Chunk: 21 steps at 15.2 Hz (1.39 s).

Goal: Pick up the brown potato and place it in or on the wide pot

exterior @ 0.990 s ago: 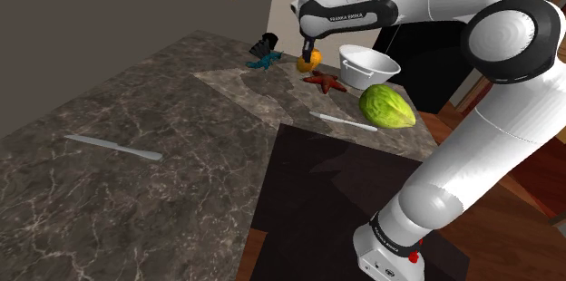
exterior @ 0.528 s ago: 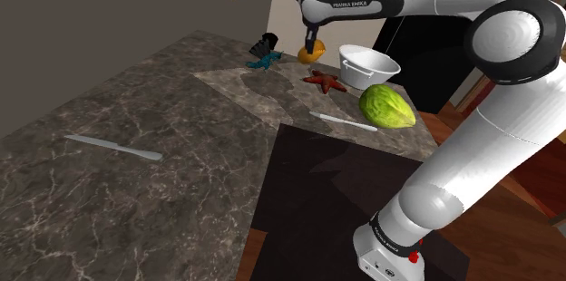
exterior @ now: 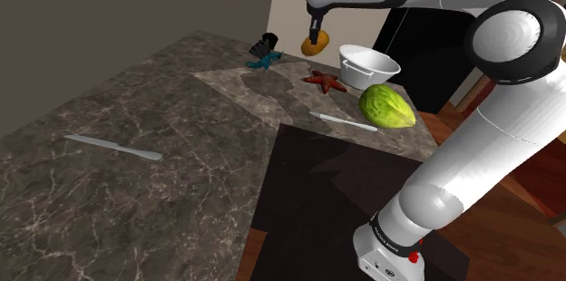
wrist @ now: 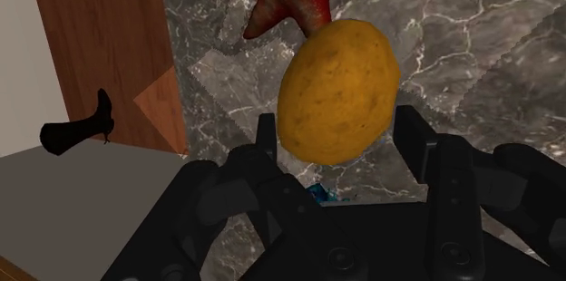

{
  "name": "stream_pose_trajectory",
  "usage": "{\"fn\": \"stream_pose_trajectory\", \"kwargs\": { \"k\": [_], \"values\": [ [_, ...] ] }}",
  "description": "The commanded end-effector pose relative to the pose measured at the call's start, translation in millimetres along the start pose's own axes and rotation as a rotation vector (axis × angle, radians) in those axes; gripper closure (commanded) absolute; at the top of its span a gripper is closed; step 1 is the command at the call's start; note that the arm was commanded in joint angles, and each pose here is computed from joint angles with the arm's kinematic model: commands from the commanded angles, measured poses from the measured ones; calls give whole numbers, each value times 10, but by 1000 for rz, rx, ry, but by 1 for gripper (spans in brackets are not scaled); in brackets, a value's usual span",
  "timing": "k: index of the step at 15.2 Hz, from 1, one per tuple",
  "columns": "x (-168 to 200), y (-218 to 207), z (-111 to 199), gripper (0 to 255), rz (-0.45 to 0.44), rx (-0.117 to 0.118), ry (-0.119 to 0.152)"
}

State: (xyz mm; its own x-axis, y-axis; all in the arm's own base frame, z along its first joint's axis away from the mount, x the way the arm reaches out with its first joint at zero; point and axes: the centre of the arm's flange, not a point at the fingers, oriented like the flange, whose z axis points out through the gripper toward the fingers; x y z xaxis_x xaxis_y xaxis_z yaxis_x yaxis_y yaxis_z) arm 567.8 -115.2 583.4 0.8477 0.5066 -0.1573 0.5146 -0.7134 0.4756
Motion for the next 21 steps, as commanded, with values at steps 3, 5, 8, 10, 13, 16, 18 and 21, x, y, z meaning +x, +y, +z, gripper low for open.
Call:
{"fn": "stream_pose_trajectory", "kwargs": {
  "k": [3, 5, 8, 10, 13, 16, 18, 21],
  "values": [
    [-303, 305, 185, 255, 0, 0, 0],
    [-470, 470, 305, 255, 0, 0, 0],
    [-721, 718, 486, 255, 0, 0, 0],
    [-888, 883, 606, 255, 0, 0, 0],
    [-1138, 1131, 787, 255, 0, 0, 0],
    [-1389, 1378, 968, 255, 0, 0, 0],
    [-1556, 1543, 1088, 255, 0, 0, 0],
    [-1807, 1791, 1269, 255, 0, 0, 0]
  ]
}}
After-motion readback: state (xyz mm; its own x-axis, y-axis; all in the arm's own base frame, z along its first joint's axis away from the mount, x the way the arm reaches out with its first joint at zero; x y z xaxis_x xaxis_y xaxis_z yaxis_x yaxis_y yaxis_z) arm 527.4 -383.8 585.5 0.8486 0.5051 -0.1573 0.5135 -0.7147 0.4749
